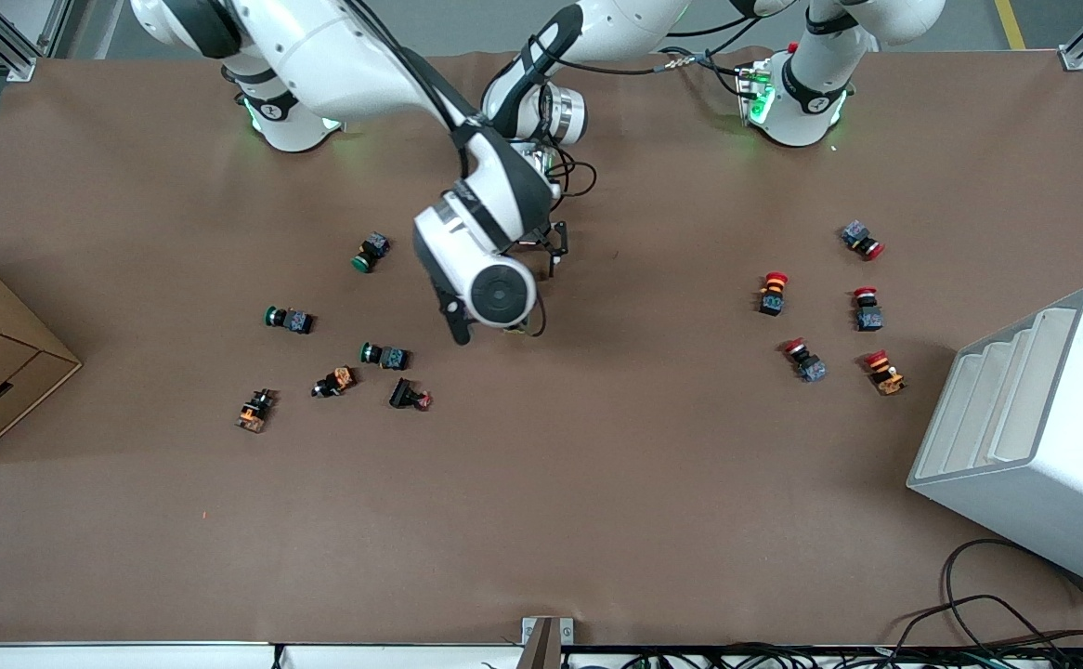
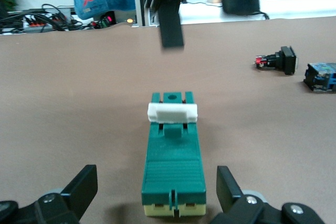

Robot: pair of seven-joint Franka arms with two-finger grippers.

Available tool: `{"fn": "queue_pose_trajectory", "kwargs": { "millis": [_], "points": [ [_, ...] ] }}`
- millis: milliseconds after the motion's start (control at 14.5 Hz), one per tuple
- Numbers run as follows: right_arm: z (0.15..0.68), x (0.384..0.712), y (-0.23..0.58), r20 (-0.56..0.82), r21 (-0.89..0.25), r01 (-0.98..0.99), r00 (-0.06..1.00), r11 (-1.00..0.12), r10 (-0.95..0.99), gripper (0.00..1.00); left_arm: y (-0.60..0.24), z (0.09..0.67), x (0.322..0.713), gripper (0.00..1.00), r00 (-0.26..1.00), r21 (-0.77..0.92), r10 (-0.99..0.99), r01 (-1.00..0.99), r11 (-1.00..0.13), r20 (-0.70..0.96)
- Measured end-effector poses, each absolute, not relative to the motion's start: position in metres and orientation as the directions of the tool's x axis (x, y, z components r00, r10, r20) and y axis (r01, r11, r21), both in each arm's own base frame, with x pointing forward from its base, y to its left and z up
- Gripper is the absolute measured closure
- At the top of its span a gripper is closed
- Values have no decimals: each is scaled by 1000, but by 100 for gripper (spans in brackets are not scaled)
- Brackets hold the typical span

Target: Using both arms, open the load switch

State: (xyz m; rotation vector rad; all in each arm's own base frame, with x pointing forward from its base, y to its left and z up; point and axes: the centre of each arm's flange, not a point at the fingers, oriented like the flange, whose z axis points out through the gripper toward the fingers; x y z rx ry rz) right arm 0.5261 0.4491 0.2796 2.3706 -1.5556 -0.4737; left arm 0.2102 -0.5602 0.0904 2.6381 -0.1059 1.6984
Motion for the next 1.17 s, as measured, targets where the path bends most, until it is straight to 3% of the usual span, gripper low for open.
{"fn": "queue_pose_trajectory", "kwargs": {
  "millis": [414, 621, 966, 1172],
  "points": [
    [365, 608, 316, -164, 259, -757, 578, -600, -799, 0, -580, 122, 215, 0, 429, -6, -12, -17, -1000, 903],
    [384, 643, 225, -200, 195, -658, 699, -727, -686, 0, -591, 173, 228, 0, 515, -35, -1, 56, -998, 857],
    [416, 665, 103, -221, 132, -432, 865, -892, -451, 0, -586, 320, 318, 0, 729, -42, 136, 221, -974, 671],
    [447, 665, 43, -215, 65, -271, 936, -961, -278, 0, -550, 369, 382, 0, 805, -67, 207, 292, -954, 556]
  ]
}}
